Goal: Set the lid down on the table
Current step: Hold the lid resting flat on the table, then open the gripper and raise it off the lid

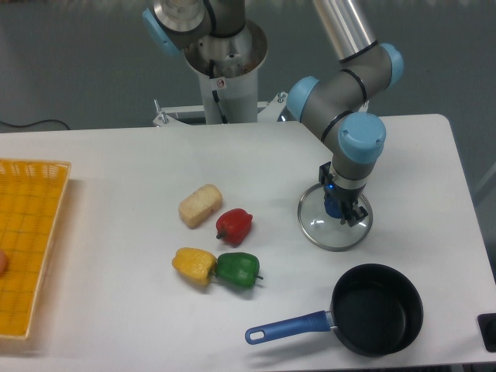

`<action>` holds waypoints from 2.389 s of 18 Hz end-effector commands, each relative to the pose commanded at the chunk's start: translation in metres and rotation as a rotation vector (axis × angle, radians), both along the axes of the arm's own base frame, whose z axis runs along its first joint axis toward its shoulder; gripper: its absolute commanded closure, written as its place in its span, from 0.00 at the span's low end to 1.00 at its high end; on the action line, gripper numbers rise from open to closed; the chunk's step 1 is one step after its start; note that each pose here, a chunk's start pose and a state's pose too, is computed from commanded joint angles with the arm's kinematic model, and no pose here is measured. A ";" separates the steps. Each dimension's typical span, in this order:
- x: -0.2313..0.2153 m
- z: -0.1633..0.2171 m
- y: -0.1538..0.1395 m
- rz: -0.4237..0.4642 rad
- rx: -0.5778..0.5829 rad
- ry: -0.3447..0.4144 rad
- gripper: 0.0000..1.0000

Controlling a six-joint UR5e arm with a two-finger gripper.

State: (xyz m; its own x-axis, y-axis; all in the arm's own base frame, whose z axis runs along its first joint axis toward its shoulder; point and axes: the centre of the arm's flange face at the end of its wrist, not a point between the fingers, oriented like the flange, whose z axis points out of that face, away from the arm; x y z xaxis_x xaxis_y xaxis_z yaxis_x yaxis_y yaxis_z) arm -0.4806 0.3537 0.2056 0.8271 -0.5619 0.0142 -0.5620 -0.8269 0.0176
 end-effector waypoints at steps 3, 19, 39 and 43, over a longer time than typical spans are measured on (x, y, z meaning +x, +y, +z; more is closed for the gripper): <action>-0.001 0.000 -0.001 0.002 0.000 0.000 0.21; -0.001 0.067 -0.003 -0.008 -0.022 0.129 0.00; -0.014 0.134 0.029 -0.034 0.021 0.016 0.00; -0.010 0.131 0.036 -0.043 0.021 0.009 0.00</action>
